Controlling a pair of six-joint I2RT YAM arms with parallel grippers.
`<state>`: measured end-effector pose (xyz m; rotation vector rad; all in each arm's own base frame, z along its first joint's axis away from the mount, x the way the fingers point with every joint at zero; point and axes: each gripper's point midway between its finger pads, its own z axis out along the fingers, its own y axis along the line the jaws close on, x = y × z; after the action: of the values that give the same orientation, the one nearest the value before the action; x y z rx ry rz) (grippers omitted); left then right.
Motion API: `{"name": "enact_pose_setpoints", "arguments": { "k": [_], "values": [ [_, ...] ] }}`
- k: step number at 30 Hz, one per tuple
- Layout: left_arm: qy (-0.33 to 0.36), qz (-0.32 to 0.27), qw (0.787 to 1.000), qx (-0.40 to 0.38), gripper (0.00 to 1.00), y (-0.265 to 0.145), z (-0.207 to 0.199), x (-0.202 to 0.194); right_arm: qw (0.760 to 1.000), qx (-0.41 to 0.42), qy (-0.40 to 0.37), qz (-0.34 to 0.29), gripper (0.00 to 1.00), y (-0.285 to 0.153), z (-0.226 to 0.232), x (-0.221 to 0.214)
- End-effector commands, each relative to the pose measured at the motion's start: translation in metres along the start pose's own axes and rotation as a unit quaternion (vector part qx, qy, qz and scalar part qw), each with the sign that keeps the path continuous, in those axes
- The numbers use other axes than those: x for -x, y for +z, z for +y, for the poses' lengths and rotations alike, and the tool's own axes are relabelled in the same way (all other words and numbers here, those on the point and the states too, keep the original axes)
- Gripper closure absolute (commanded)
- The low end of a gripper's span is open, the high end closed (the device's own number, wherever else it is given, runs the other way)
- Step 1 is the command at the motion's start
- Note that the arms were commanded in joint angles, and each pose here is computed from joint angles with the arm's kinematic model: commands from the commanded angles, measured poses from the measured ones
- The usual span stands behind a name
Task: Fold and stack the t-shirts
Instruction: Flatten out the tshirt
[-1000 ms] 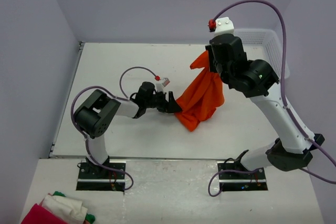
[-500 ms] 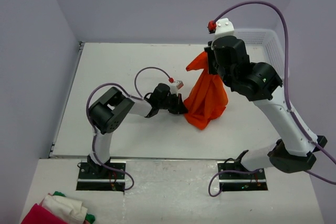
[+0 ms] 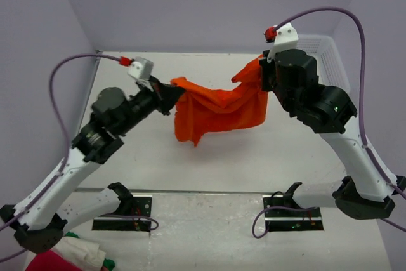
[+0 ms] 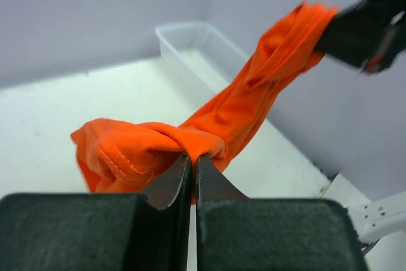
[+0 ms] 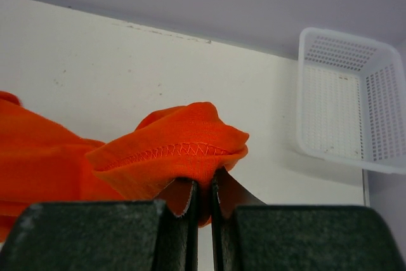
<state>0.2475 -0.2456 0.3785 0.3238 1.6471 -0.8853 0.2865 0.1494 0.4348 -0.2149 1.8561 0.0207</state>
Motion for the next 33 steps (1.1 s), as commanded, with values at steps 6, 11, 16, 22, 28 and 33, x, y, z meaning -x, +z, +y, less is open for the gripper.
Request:
{"name": "enact_pose_setpoints", "arguments": {
  "k": [6, 11, 16, 22, 28, 33],
  "values": [
    [0.080, -0.019, 0.996, 0.040, 1.00, -0.104, -0.013, 0.073, 0.991, 0.084, 0.030, -0.097, 1.00, -0.049, -0.002, 0.044],
    [0.079, -0.045, 0.996, -0.005, 1.00, -0.137, -0.039, 0.097, 0.987, 0.130, 0.033, -0.086, 1.00, -0.082, 0.001, 0.035],
    [0.064, -0.016, 0.998, 0.007, 1.00, -0.131, -0.033, 0.082, 0.990, 0.113, 0.068, -0.055, 1.00, -0.091, -0.010, 0.010],
    [0.064, 0.055, 0.992, 0.095, 1.00, -0.092, 0.012, 0.036, 0.996, 0.062, 0.056, 0.012, 1.00, -0.061, -0.005, -0.047],
    [0.052, 0.196, 0.951, 0.234, 1.00, -0.013, 0.102, -0.039, 0.995, -0.004, 0.044, 0.087, 1.00, 0.023, -0.002, -0.082],
    [-0.001, 0.210, 0.926, 0.312, 1.00, -0.001, 0.210, -0.041, 0.990, 0.003, 0.023, 0.141, 1.00, 0.121, 0.003, -0.089]
  ]
}}
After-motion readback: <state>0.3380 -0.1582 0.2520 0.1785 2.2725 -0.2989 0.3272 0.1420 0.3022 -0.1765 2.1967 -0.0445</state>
